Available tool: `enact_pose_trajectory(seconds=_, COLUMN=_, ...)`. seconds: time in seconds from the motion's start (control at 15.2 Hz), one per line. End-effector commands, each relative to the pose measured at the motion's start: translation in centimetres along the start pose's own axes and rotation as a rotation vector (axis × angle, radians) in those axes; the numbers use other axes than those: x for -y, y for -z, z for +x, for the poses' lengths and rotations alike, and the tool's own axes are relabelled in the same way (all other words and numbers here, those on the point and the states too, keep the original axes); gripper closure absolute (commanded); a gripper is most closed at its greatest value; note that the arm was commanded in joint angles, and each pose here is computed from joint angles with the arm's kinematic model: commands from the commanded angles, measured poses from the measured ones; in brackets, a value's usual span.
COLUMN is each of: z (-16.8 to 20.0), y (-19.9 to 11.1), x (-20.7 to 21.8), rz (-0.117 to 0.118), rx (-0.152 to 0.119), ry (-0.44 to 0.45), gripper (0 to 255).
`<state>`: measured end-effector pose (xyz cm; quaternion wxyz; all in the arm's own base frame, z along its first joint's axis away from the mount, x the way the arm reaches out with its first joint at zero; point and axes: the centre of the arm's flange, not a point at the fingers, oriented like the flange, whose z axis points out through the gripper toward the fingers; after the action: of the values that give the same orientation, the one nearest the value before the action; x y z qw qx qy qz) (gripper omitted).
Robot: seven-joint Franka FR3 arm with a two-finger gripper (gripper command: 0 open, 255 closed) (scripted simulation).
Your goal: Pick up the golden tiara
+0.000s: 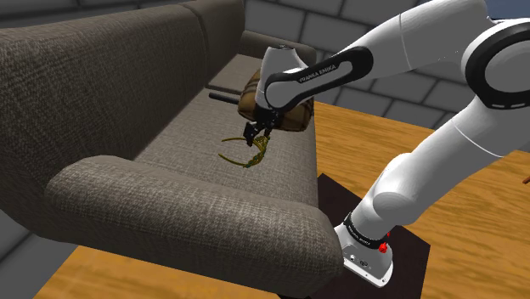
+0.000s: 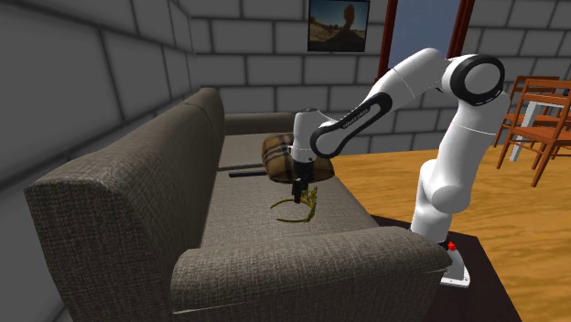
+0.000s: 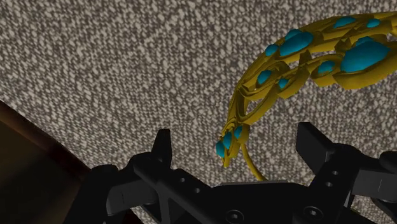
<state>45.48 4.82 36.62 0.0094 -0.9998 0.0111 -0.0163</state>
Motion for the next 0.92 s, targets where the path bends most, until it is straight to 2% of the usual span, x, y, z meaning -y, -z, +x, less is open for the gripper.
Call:
enact_pose_trajectory(seconds=0.0, z=0.0, y=-0.2, x=0.0, rz=0.0, rx=0.0, ry=-0.001, gripper=255)
enact_pose_trajectory(seconds=0.59, z=0.0, y=-0.2, x=0.0, rz=0.0, rx=0.0, ry=-0.001, gripper=255)
enact_pose_trajectory(seconds=0.86, z=0.1, y=1.9, x=0.0, rz=0.0, rx=0.0, ry=-0.001, gripper=255)
